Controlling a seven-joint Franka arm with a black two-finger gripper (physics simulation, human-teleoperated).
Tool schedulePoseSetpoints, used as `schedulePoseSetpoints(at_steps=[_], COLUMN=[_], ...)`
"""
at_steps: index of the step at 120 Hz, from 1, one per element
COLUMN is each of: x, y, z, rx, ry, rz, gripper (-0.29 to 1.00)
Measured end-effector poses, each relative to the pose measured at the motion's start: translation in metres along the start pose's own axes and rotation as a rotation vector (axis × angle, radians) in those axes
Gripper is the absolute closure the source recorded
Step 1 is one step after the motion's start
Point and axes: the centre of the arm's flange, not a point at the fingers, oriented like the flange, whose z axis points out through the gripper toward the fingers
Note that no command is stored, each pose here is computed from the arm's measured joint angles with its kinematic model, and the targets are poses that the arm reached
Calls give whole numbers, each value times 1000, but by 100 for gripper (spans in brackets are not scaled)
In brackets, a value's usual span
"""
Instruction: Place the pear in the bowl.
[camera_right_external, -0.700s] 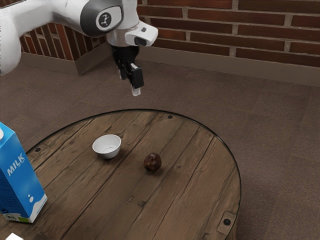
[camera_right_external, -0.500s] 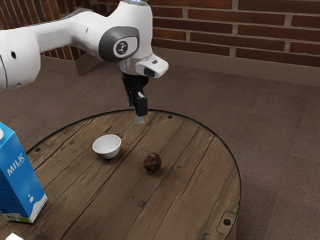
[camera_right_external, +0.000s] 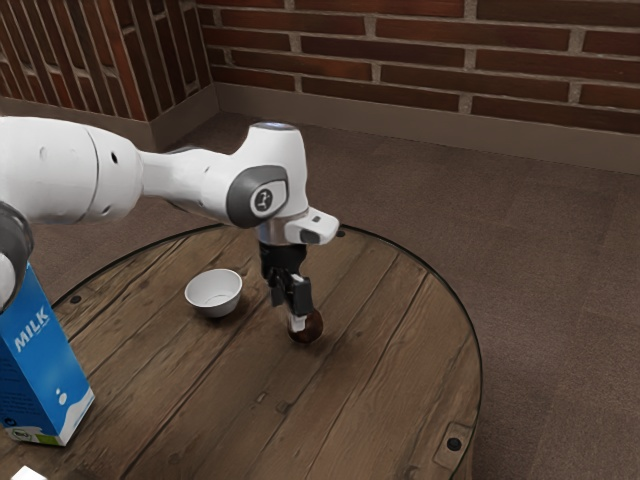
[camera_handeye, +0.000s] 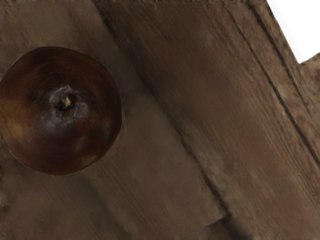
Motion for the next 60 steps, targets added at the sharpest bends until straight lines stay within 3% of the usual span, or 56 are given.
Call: schedulePoseSetpoints(at_steps=[36, 60], x=[24, 30], y=[-38, -56], z=[48, 65], rx=[-14, -18], ry=[113, 150], rz=[-153, -221], gripper=[1, 14])
